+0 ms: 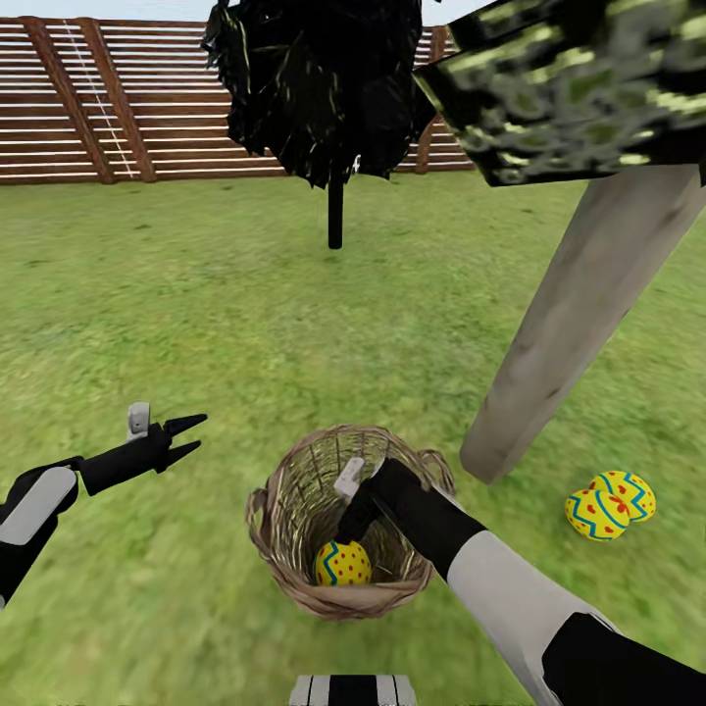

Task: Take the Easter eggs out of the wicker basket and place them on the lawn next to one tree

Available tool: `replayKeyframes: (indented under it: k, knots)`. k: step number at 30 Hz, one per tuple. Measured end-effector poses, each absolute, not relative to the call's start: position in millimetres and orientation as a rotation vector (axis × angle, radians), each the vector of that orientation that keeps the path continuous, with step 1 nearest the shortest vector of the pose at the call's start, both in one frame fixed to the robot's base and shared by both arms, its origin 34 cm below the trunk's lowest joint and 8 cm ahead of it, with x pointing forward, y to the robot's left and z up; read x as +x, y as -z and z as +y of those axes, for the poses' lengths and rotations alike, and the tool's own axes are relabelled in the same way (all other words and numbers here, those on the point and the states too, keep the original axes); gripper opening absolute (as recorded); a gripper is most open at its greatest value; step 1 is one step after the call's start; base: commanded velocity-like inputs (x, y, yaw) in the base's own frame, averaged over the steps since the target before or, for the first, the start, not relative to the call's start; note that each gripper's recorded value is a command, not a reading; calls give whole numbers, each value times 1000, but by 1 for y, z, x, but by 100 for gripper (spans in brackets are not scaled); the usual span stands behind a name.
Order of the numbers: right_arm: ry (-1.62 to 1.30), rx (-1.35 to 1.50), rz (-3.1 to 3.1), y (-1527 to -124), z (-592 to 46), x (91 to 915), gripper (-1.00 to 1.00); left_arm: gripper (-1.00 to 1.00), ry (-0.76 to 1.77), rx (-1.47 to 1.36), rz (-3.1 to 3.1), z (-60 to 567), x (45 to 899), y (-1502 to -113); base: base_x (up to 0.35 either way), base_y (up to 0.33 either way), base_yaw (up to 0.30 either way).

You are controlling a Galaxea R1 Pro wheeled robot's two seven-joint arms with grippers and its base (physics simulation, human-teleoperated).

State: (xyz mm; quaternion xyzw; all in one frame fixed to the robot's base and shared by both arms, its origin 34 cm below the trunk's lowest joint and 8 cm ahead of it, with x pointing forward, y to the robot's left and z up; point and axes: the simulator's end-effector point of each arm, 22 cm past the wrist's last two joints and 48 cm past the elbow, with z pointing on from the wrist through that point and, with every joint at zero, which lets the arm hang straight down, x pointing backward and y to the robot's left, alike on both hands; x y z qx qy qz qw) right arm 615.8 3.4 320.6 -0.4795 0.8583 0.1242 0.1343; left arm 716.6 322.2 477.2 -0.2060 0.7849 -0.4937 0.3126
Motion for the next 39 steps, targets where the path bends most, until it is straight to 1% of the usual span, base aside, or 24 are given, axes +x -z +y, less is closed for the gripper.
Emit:
replayKeyframes:
  k: [39]
  knots:
    - [-486,-1407,2597,-236,3,585,100,100,1299,-667,2199,321,705,-373,0,0,0]
